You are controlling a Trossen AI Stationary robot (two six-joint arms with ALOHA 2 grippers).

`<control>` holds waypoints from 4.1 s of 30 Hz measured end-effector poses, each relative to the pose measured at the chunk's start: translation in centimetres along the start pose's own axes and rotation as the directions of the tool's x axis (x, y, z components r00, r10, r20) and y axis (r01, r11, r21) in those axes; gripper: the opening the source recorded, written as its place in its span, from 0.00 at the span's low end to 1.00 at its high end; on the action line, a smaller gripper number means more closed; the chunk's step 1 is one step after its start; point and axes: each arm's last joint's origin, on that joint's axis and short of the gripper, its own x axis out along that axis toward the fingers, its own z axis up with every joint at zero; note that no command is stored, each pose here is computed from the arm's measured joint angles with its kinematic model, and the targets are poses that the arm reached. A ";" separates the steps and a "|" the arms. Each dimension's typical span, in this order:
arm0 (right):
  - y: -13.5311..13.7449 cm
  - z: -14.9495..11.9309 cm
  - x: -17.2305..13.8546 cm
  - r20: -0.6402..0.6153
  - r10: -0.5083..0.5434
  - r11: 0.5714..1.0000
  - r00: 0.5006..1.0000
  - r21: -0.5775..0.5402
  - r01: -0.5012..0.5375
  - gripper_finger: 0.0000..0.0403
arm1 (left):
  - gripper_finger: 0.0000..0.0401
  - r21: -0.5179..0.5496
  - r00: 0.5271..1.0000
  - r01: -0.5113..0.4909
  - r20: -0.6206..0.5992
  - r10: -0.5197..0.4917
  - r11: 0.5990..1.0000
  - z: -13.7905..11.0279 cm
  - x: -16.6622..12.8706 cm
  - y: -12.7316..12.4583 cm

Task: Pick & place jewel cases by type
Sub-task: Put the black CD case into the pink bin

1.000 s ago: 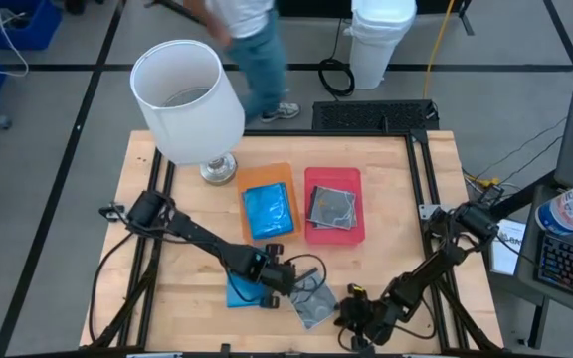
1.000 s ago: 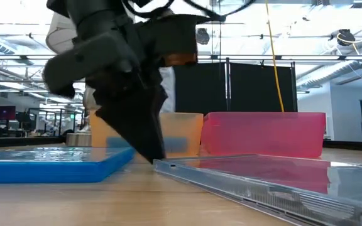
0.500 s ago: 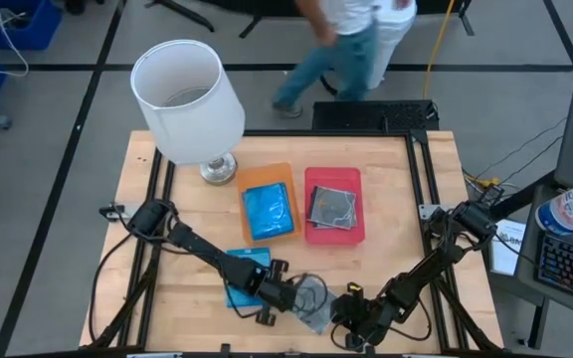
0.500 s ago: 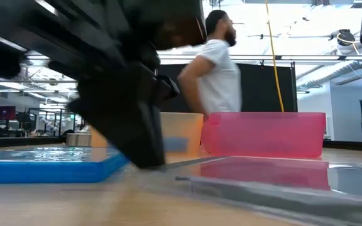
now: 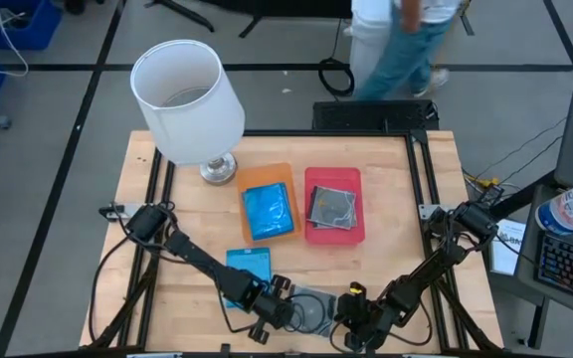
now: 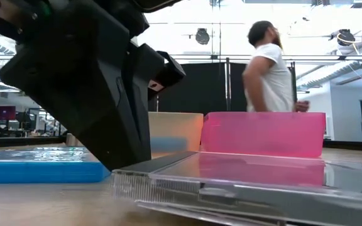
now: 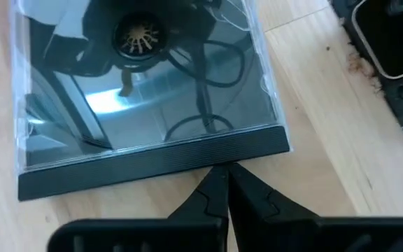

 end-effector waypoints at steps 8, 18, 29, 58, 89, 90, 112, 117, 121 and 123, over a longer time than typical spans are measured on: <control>0.3 -0.2 -0.2 0.007 0.020 1.000 1.000 0.002 -0.020 0.00 | 0.02 0.034 1.000 -0.026 0.005 0.026 0.999 0.0 0.3 0.6; 2.0 -0.5 -0.9 0.082 0.144 0.989 0.986 -0.046 -0.140 0.00 | 0.02 0.137 0.997 -0.038 0.065 0.029 0.990 0.4 0.9 0.4; 2.1 -0.6 -1.0 0.123 0.125 0.991 0.984 -0.069 -0.117 0.00 | 0.21 0.271 0.986 -0.164 0.074 0.149 0.949 0.4 0.9 0.6; 2.7 -0.8 -1.3 0.165 0.156 0.985 0.974 -0.101 -0.141 0.00 | 0.37 0.503 0.832 -0.553 0.293 0.471 0.664 1.2 1.9 -2.0; 2.8 -0.7 -1.3 0.186 0.162 0.984 0.969 -0.106 -0.144 0.00 | 0.45 0.639 0.766 -0.634 0.442 0.466 0.435 2.2 1.0 -4.9; 2.8 -0.7 -1.3 0.186 0.162 0.984 0.969 -0.106 -0.144 0.00 | 0.45 0.643 0.766 -0.634 0.442 0.467 0.430 2.2 1.0 -5.0; 2.7 -0.6 -1.3 0.196 0.154 0.986 0.968 -0.099 -0.136 0.00 | 0.45 0.650 0.712 -0.685 0.500 0.493 0.329 2.1 0.6 -7.2; 2.7 -0.6 -1.3 0.199 0.152 0.986 0.968 -0.092 -0.136 0.00 | 0.45 0.634 0.694 -0.703 0.510 0.508 0.324 2.2 0.5 -7.1; 2.7 -0.5 -1.3 0.200 0.152 0.986 0.968 -0.092 -0.136 0.00 | 0.45 0.620 0.668 -0.721 0.504 0.547 0.310 2.2 0.4 -6.9; 2.7 -0.5 -1.3 0.200 0.153 0.986 0.968 -0.093 -0.136 0.00 | 0.45 0.617 0.663 -0.725 0.502 0.555 0.307 2.2 0.4 -6.9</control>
